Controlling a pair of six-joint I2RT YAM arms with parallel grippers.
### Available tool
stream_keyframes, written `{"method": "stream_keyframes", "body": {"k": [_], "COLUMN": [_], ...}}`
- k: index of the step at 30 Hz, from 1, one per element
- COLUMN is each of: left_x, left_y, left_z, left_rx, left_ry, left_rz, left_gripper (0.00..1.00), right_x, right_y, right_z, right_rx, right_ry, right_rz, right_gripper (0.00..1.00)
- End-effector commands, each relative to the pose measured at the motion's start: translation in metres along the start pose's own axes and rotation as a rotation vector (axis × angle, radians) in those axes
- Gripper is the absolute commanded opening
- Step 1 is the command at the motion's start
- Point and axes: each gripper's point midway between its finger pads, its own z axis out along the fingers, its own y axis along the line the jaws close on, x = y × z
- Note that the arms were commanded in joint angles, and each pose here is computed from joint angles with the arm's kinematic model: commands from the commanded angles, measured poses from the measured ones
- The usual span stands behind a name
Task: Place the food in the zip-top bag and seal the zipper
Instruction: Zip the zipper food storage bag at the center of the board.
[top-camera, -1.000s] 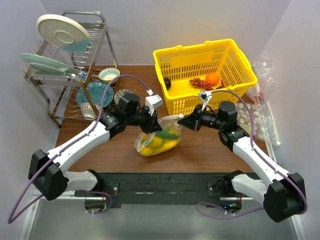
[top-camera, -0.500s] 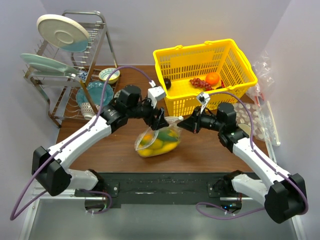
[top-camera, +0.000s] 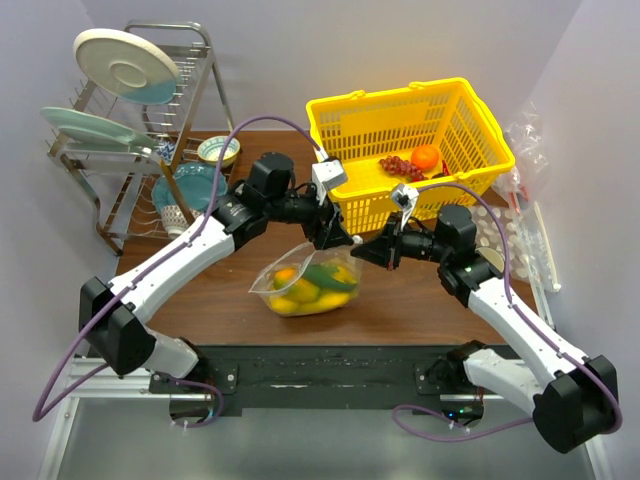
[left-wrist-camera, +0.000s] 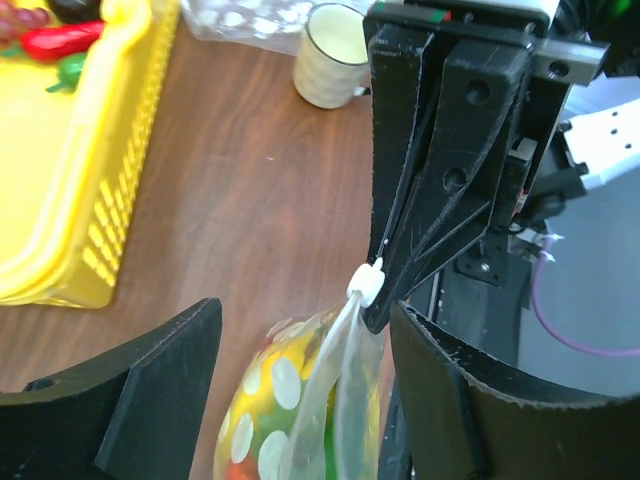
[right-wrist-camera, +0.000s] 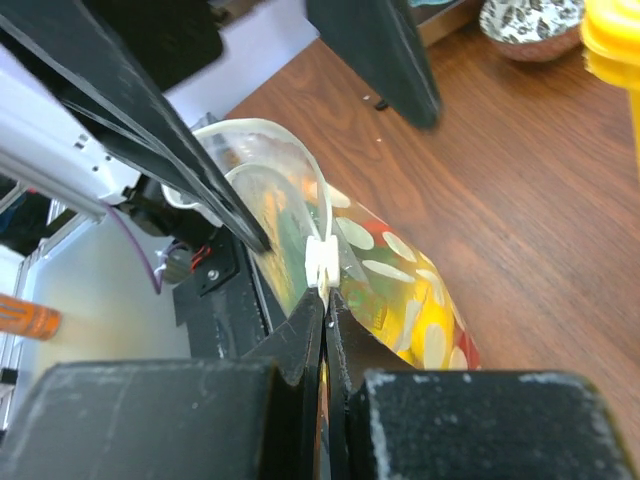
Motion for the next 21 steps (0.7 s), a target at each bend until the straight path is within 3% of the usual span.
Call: {"method": "stream_keyframes", "body": {"k": [1, 12, 15, 21], "left_x": [-0.024, -0.019, -0.016, -0.017], "left_y": [-0.021, -0.039, -0.04, -0.04], "left_z": [-0.001, 0.005, 0.007, 0.008], "left_rx": [0.101, 0.208, 0.217, 0.219], "left_ry": [-0.057, -0.041, -0.033, -0.034], "left_rz": [0.073, 0.067, 0.063, 0.054], "left_gripper": [0.71, 0.68, 0.6, 0.27], "right_x": [-0.026, -0.026, -0.026, -0.026], "right_y": [0.026, 0.032, 0.032, 0.032], "right_z": [-0.003, -0.002, -0.002, -0.001], "right_rx": [-0.081, -0.107, -0.104, -0.101], "right_ry": [-0.047, -0.036, -0.035, -0.031], "right_rz": [-0.111, -0.117, -0.117, -0.119], "right_gripper": [0.0, 0.0, 0.0, 0.0]}}
